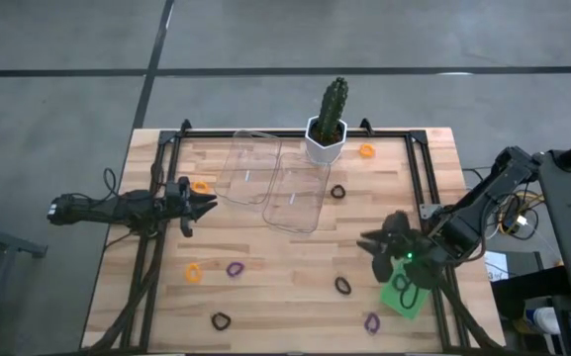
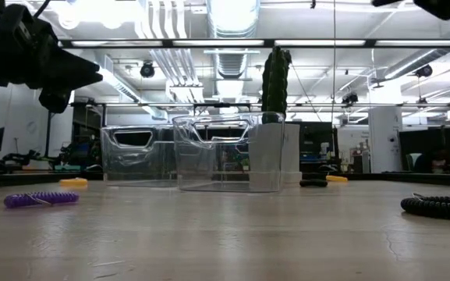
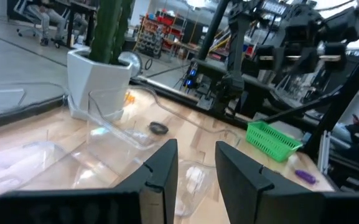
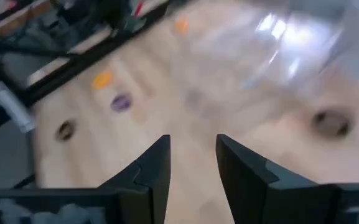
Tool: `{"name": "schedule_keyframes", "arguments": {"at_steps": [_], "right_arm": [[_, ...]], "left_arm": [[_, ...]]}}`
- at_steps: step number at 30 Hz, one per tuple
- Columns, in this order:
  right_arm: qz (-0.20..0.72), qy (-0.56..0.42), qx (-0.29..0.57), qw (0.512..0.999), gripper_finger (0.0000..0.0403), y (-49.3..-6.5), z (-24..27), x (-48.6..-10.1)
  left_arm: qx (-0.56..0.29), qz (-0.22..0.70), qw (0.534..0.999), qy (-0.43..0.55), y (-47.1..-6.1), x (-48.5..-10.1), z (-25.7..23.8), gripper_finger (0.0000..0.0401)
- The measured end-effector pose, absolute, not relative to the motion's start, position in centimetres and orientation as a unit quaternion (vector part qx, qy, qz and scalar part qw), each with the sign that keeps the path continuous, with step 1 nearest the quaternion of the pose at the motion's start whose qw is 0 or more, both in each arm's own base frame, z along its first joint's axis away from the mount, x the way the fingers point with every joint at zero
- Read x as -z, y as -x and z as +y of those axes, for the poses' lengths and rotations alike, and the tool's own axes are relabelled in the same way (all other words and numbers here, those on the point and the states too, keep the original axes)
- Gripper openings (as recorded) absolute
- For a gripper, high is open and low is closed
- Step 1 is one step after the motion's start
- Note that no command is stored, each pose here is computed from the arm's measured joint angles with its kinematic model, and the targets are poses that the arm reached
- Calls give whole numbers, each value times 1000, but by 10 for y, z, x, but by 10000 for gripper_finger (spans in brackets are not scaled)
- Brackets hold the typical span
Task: Sort items
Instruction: Put the left purple keychain into the green bin
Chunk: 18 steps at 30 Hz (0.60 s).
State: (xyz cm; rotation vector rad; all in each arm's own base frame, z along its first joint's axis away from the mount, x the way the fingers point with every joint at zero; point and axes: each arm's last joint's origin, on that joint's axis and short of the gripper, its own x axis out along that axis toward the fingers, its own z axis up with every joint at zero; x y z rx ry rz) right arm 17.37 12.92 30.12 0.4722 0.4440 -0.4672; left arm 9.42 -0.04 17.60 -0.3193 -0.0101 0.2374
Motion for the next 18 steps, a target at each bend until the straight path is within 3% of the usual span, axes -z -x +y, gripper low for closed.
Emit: {"name": "schedule_keyframes", "arguments": {"at_steps": [6, 18], "right_arm": [[174, -157, 281, 931, 109, -156, 104, -307], [149, -198, 274, 929, 107, -109, 61, -274]], "left_arm": [[-117, -9, 977, 178, -94, -176, 0, 101], [-114, -19, 976, 186, -94, -178, 0, 101]]}}
